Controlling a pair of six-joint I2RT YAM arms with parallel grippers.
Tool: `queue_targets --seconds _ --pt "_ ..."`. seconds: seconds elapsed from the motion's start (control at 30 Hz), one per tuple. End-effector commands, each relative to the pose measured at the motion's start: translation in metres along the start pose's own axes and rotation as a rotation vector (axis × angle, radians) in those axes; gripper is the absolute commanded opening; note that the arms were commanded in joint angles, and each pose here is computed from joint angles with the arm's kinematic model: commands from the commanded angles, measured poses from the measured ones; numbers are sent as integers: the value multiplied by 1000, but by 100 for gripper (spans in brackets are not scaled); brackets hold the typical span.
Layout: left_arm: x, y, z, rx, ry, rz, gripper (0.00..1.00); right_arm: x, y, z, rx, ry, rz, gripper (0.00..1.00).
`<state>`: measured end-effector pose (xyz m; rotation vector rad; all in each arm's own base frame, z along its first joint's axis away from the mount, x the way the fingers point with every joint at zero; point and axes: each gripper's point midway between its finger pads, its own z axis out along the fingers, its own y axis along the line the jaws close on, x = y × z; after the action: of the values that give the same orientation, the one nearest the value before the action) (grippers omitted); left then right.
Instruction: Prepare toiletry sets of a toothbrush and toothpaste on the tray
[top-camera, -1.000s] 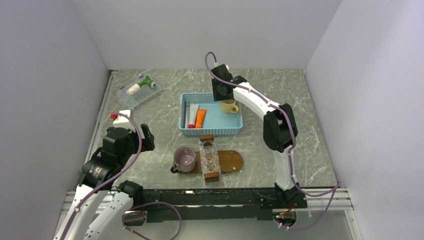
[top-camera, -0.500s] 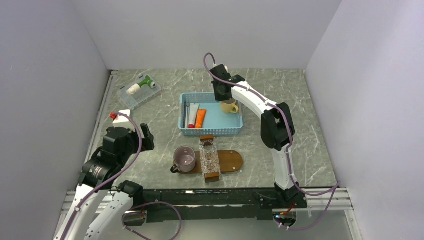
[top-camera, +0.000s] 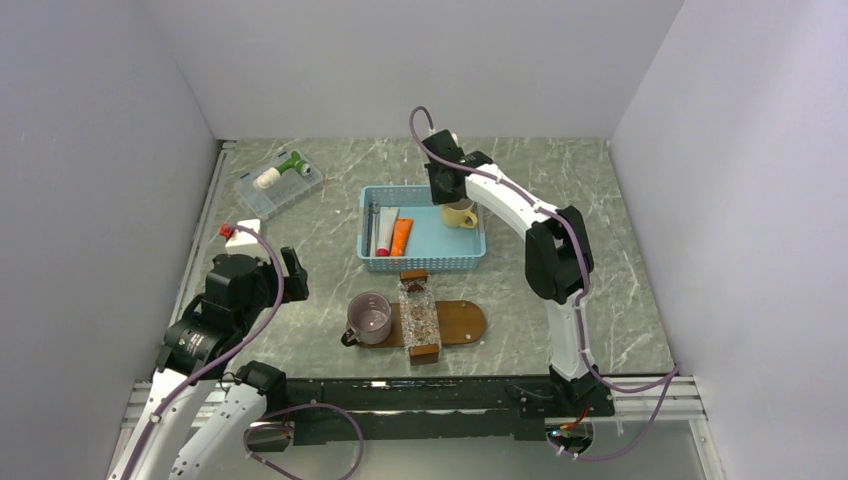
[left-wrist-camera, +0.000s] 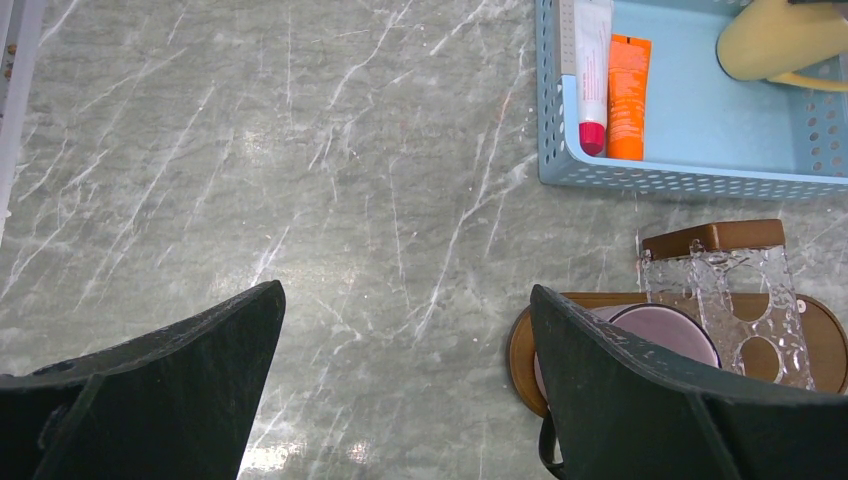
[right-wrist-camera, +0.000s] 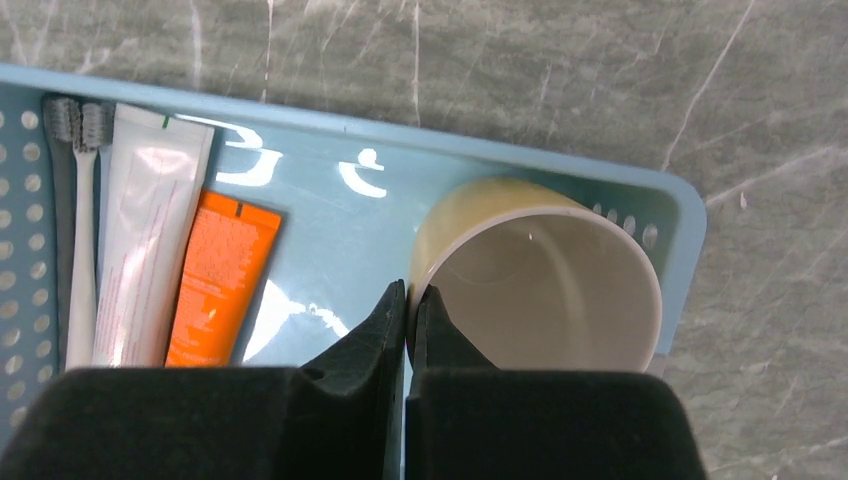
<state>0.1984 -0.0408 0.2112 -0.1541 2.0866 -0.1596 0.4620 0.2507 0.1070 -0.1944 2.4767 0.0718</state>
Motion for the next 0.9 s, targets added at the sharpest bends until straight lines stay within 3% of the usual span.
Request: queue_targets --seconds 0.0,0.47,0.87 --pt "-10 -3 -1 14 -42 -9 99 -44 -3 -62 -42 -167 46 0" --pt "-9 -2 -1 13 -41 -14 99 -57 5 -174 -142 -346 -6 0" --pt "-9 -3 -1 14 -40 -13 99 -1 1 -239 -138 -358 -132 0"
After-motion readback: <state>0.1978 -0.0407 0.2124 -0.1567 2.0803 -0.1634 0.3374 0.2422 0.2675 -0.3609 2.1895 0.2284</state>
